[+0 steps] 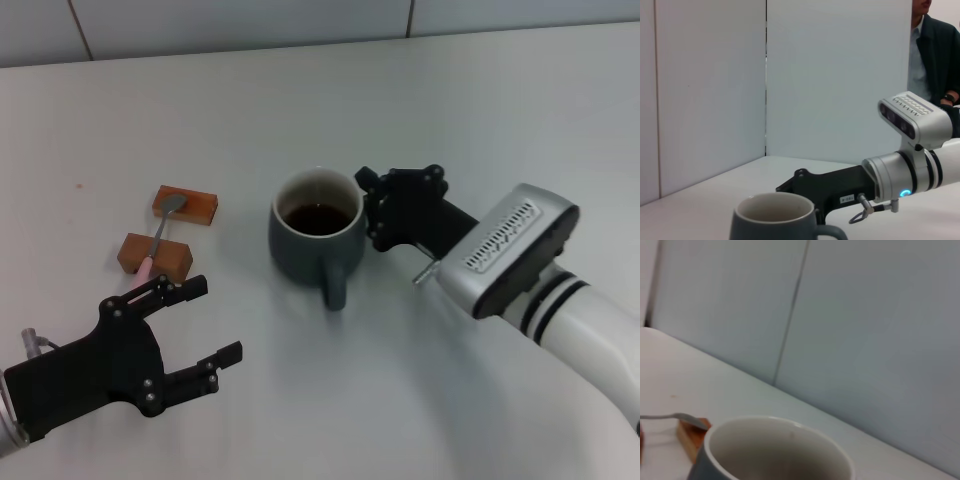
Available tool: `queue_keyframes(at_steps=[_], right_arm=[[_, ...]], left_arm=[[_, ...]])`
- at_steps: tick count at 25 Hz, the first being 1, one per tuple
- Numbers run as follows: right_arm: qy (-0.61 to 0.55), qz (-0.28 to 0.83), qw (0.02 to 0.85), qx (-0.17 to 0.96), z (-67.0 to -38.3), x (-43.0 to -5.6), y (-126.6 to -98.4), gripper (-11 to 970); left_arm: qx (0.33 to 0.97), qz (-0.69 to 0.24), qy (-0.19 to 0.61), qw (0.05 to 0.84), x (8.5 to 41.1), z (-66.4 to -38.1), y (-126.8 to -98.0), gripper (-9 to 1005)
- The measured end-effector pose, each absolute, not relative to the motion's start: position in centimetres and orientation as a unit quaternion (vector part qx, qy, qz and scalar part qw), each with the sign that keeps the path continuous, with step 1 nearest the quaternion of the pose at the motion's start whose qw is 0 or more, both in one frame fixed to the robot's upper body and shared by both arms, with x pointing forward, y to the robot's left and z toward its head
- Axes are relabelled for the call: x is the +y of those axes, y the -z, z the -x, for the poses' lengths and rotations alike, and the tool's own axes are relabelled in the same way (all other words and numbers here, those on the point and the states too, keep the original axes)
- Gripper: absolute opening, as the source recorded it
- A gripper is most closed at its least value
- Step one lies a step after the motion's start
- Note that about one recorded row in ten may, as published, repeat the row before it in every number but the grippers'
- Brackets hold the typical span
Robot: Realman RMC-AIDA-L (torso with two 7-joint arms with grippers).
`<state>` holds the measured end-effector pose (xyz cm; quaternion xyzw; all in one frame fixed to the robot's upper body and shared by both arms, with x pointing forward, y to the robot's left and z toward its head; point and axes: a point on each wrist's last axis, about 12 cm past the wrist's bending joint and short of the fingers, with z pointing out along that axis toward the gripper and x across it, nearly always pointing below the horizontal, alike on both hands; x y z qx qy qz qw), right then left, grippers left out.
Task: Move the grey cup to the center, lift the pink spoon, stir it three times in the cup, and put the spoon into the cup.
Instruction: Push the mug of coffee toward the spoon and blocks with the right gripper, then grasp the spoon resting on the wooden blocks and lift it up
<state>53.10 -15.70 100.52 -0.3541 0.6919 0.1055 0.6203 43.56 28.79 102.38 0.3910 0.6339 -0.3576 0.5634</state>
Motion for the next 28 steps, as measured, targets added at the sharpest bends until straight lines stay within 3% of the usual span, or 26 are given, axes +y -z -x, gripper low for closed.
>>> queue_keyframes(at_steps=[9,17,22,28], right_arm=[[-0.121,0.327,0.629,0.695,-52.9,-15.3,-100.8,-3],[-0.190,0.144,0.772,0.589,-48.2,-22.9,-103.3,-2],[-0.289,0.201,0.772,0.530,-44.7,-25.9,-104.3,11],[-0.345,0.310,0.674,0.575,-43.2,-26.8,-102.8,28]], left_arm=[[0.635,-0.389,0.357,0.563,28.8,-43.4,-102.3,800],[0.634,-0.390,0.357,0.564,28.7,-43.3,-102.3,800],[0.633,-0.390,0.357,0.565,28.7,-43.4,-102.3,800],[0.633,-0.391,0.357,0.565,28.6,-43.4,-102.3,800]])
